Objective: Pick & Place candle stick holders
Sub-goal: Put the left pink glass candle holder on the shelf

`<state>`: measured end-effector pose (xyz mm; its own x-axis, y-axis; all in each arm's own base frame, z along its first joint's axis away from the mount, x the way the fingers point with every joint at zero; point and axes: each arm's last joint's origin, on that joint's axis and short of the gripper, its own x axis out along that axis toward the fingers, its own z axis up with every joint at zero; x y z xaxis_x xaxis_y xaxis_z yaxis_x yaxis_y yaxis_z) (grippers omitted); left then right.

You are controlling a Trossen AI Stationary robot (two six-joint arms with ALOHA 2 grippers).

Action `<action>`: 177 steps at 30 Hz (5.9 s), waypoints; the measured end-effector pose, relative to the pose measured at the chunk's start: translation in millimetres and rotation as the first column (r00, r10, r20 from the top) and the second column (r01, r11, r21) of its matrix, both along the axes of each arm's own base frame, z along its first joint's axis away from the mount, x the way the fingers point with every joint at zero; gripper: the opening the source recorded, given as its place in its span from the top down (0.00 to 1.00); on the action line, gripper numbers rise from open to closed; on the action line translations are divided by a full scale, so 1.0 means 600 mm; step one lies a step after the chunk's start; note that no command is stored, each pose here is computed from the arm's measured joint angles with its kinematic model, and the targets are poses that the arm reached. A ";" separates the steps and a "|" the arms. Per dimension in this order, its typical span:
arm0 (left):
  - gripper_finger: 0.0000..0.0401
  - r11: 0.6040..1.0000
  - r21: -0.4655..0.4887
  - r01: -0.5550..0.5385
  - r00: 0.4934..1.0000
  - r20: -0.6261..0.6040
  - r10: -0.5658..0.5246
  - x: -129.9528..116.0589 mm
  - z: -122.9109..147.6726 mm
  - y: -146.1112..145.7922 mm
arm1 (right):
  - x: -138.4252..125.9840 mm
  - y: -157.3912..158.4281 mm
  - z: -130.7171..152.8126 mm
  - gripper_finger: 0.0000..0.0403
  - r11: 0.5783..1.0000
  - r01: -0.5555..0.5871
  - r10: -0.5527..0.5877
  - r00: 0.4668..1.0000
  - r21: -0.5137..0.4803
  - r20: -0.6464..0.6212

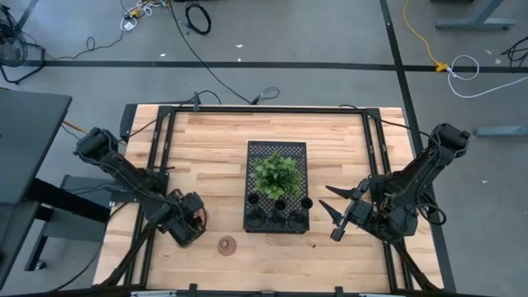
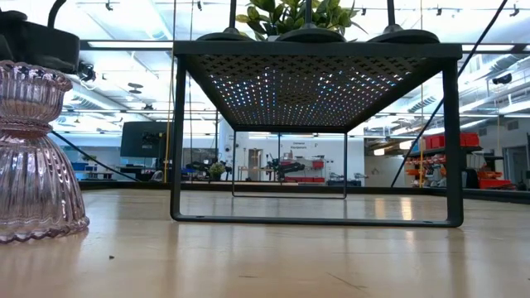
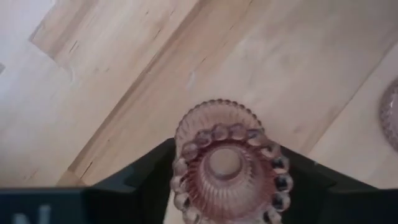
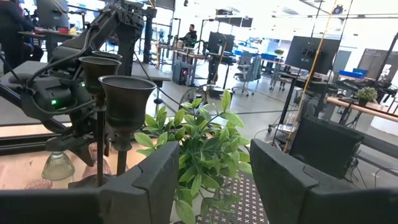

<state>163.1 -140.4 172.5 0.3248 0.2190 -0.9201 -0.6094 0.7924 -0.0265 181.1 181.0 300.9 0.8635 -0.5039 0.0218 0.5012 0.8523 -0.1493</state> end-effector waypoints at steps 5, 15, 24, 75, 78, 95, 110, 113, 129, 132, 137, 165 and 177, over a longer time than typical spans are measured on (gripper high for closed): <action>0.62 1.000 0.004 -0.001 1.000 0.013 0.001 0.001 0.002 0.000 | 0.002 -0.002 0.000 0.50 1.000 0.008 -0.008 1.000 0.000 0.000; 0.62 1.000 0.002 0.001 1.000 0.008 -0.001 0.000 0.002 0.001 | 0.004 -0.004 -0.001 0.50 1.000 0.013 -0.013 1.000 -0.004 -0.004; 0.62 0.996 0.087 0.008 1.000 -0.013 -0.007 -0.006 0.060 0.014 | 0.004 -0.004 -0.002 0.50 1.000 0.014 -0.014 1.000 -0.005 -0.006; 0.62 0.888 0.392 0.242 0.920 0.198 -0.339 0.190 0.265 0.344 | 0.004 -0.004 -0.003 0.50 0.999 0.029 -0.029 0.999 -0.029 -0.024; 0.62 0.890 0.371 0.266 0.897 0.244 -0.370 0.213 0.254 0.355 | 0.003 -0.004 -0.004 0.50 0.999 0.037 -0.038 0.999 -0.036 -0.029; 0.62 0.835 0.358 0.418 0.704 0.454 -0.546 0.295 0.215 0.388 | 0.003 -0.005 -0.004 0.50 0.998 0.047 -0.048 0.998 -0.039 -0.033; 0.62 0.805 0.337 0.487 0.577 0.568 -0.587 0.345 0.177 0.397 | 0.003 -0.005 -0.004 0.50 0.998 0.046 -0.047 0.998 -0.038 -0.033; 0.62 0.804 0.344 0.485 0.570 0.573 -0.589 0.351 0.171 0.399 | 0.003 -0.005 -0.004 0.50 0.998 0.046 -0.047 0.998 -0.039 -0.033; 0.62 0.802 0.378 0.462 0.540 0.598 -0.592 0.363 0.167 0.402 | 0.003 -0.005 -0.004 0.50 0.998 0.046 -0.047 0.998 -0.039 -0.033; 0.62 0.803 0.378 0.461 0.540 0.598 -0.592 0.363 0.167 0.403 | 0.003 -0.005 -0.004 0.50 0.998 0.046 -0.047 0.998 -0.039 -0.033; 0.62 0.802 0.378 0.462 0.540 0.597 -0.593 0.363 0.167 0.402 | 0.003 -0.005 -0.004 0.50 0.998 0.046 -0.047 0.998 -0.039 -0.033; 0.55 0.820 0.358 0.447 0.555 0.608 -0.568 0.369 0.159 0.405 | 0.003 -0.005 -0.004 0.50 0.998 0.046 -0.047 0.998 -0.042 -0.035; 0.54 0.820 0.357 0.448 0.558 0.605 -0.568 0.369 0.159 0.405 | 0.001 -0.009 -0.005 0.50 0.989 0.146 -0.147 0.988 -0.032 -0.042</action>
